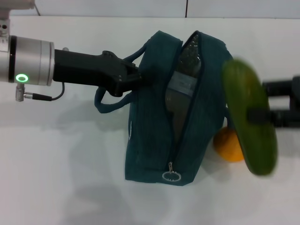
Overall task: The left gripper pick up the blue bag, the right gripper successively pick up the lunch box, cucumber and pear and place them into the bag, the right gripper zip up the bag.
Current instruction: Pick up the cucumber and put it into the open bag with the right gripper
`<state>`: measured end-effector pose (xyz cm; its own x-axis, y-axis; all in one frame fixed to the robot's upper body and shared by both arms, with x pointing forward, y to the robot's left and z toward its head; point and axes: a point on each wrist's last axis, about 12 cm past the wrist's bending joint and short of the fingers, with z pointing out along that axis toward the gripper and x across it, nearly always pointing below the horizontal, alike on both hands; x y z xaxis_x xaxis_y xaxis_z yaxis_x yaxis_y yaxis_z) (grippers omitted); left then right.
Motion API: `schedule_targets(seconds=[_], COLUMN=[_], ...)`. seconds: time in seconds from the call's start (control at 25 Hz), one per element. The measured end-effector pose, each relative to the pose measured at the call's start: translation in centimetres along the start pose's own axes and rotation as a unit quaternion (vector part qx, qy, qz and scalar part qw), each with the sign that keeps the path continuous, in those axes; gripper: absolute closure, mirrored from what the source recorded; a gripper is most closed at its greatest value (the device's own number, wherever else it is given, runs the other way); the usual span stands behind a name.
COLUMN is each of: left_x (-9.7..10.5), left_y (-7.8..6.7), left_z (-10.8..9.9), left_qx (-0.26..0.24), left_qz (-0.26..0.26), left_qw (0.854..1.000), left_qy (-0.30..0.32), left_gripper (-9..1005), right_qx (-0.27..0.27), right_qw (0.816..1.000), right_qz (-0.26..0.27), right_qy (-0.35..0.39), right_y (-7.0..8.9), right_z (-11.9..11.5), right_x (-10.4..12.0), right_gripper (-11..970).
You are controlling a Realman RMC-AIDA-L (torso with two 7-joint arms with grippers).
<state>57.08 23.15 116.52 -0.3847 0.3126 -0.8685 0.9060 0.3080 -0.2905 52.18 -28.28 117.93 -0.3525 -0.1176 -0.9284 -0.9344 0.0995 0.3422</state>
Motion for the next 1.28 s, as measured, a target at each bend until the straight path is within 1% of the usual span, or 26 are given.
schedule_targets(seconds=[0.08,0.16,0.32,0.48,0.56,0.68,0.8,0.92,1.08,1.28], left_x=[-0.2,-0.4,-0.5,-0.7,-0.8,-0.8,-0.9,-1.1,-1.1,-1.0], left_y=[0.0,-0.1,-0.1,-0.1,-0.1,-0.1,-0.1,-0.1,-0.1,-0.1], left_z=[0.1,0.2,0.4,0.5,0.7,0.8,0.9,1.0,1.1,1.0], left_qx=[0.002,0.004,0.007,0.009,0.010,0.013,0.013,0.014,0.014,0.013], left_qz=[0.002,0.005,0.008,0.011,0.011,0.013,0.014,0.017,0.018,0.022], left_qw=[1.000,1.000,1.000,1.000,1.000,1.000,1.000,1.000,1.000,1.000], left_qy=[0.000,0.000,0.001,0.000,0.000,0.002,0.003,0.003,0.004,0.006], left_gripper=[956,957,957,957,957,957,957,957,957,957], right_qx=[-0.003,-0.008,-0.011,0.019,0.047,0.077,0.076,0.068,0.050,0.049], right_qw=[0.999,0.996,0.981,0.969,0.963,0.961,0.966,0.970,0.979,0.983], right_qz=[-0.014,-0.027,-0.061,-0.076,-0.079,-0.063,-0.055,-0.062,-0.055,-0.063], right_qy=[-0.050,-0.086,-0.182,-0.235,-0.254,-0.257,-0.242,-0.223,-0.189,-0.168], right_y=[-0.7,-1.1,-1.8,-2.9,-3.7,-5.0,-5.6,-5.6,-5.3,-4.9], right_z=[0.5,0.9,1.7,1.8,1.9,2.8,4.0,4.9,6.2,6.5], right_x=[-0.1,-0.3,-1.3,-2.4,-2.9,-3.0,-2.7,-2.2,-1.3,0.4], right_gripper=[428,428,428,427,427,427,427,427,426,426])
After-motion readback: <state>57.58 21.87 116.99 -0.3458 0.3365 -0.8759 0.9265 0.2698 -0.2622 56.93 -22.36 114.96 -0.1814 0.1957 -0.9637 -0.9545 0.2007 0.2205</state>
